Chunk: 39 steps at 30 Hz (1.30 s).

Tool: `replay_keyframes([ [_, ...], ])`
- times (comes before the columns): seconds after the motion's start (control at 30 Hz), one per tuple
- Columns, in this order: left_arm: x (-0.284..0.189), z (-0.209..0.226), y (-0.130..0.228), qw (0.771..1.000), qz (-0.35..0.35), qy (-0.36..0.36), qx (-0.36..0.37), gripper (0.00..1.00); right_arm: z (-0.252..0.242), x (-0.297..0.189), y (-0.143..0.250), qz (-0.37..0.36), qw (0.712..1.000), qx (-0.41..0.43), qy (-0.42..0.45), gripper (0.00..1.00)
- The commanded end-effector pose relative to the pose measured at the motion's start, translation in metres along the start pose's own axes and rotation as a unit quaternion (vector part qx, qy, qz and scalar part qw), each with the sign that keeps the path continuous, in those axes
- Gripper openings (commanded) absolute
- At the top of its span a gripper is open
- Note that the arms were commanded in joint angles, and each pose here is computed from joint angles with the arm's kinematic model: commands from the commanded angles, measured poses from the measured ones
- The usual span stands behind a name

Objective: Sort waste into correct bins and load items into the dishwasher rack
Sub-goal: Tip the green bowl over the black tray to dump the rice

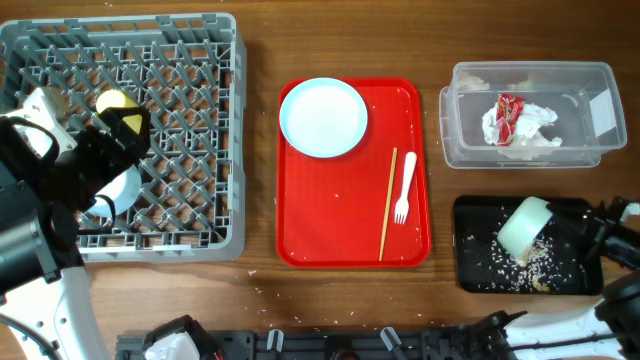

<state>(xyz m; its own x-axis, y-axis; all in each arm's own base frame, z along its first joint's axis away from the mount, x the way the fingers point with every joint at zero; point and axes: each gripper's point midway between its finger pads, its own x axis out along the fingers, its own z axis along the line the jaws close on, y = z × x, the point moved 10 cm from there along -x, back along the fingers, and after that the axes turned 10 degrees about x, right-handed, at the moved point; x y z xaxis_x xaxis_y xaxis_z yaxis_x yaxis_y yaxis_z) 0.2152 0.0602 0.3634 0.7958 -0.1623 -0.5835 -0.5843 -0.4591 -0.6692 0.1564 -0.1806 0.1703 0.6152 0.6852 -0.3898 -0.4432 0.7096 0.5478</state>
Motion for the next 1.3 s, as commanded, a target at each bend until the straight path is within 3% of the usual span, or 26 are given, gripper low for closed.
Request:
replay_keyframes([
  [0.0, 0.0, -0.001, -0.001, 1.0, -0.001, 0.001, 0.007, 1.0, -0.001, -0.006, -0.007, -0.02, 0.999, -0.002, -0.033, 0.04],
  [0.1, 0.0, -0.001, -0.001, 1.0, -0.001, 0.001, 0.007, 1.0, 0.002, -0.006, -0.009, -0.031, 0.997, -0.032, -0.056, 0.04],
  [0.2, 0.0, -0.001, -0.001, 1.0, -0.001, 0.001, 0.007, 1.0, 0.001, -0.006, -0.007, -0.024, 0.998, -0.001, -0.051, 0.04],
  [0.27, 0.0, -0.001, -0.001, 1.0, -0.001, 0.001, 0.007, 1.0, 0.006, -0.007, -0.006, -0.029, 0.996, -0.031, -0.083, 0.04],
  [0.37, 0.0, -0.001, -0.001, 1.0, -0.001, 0.001, 0.007, 1.0, 0.006, -0.007, -0.008, -0.028, 0.996, 0.008, -0.083, 0.04],
  [0.43, 0.0, -0.001, -0.001, 1.0, -0.001, 0.001, 0.007, 1.0, 0.008, -0.007, -0.011, -0.038, 0.994, -0.014, -0.099, 0.04],
  [0.5, 0.0, -0.001, -0.001, 1.0, -0.001, 0.001, 0.007, 1.0, 0.004, -0.007, -0.011, -0.033, 0.996, 0.013, -0.076, 0.04],
  [0.6, 0.0, -0.001, -0.001, 1.0, -0.001, 0.001, 0.007, 1.0, 0.006, -0.007, -0.009, -0.034, 0.995, -0.02, -0.09, 0.04],
  [0.67, 0.0, -0.001, -0.001, 1.0, -0.001, 0.001, 0.007, 1.0, 0.003, -0.006, 0.0, -0.007, 0.998, 0.038, -0.059, 0.04],
  [0.77, 0.0, -0.001, -0.001, 1.0, -0.001, 0.001, 0.007, 1.0, 0.006, -0.008, -0.008, -0.032, 0.996, 0.001, -0.082, 0.04],
  [0.87, 0.0, -0.001, -0.001, 1.0, -0.001, 0.001, 0.007, 1.0, 0.0, -0.008, -0.013, -0.038, 0.998, 0.025, -0.045, 0.04],
  [1.1, 0.0, -0.001, -0.001, 1.0, -0.001, 0.001, 0.007, 1.0, 0.005, -0.009, -0.018, -0.051, 0.996, -0.002, -0.076, 0.04],
  [1.17, 0.0, -0.001, -0.001, 1.0, -0.001, 0.001, 0.007, 1.0, 0.002, -0.008, -0.008, -0.027, 0.997, 0.038, -0.056, 0.04],
  [1.2, 0.0, -0.001, -0.001, 1.0, -0.001, 0.001, 0.007, 1.0, 0.009, -0.01, -0.007, -0.035, 0.994, -0.014, -0.103, 0.04],
  [1.27, 0.0, -0.001, -0.001, 1.0, -0.001, 0.001, 0.007, 1.0, 0.011, -0.01, -0.013, -0.05, 0.992, -0.028, -0.117, 0.04],
])
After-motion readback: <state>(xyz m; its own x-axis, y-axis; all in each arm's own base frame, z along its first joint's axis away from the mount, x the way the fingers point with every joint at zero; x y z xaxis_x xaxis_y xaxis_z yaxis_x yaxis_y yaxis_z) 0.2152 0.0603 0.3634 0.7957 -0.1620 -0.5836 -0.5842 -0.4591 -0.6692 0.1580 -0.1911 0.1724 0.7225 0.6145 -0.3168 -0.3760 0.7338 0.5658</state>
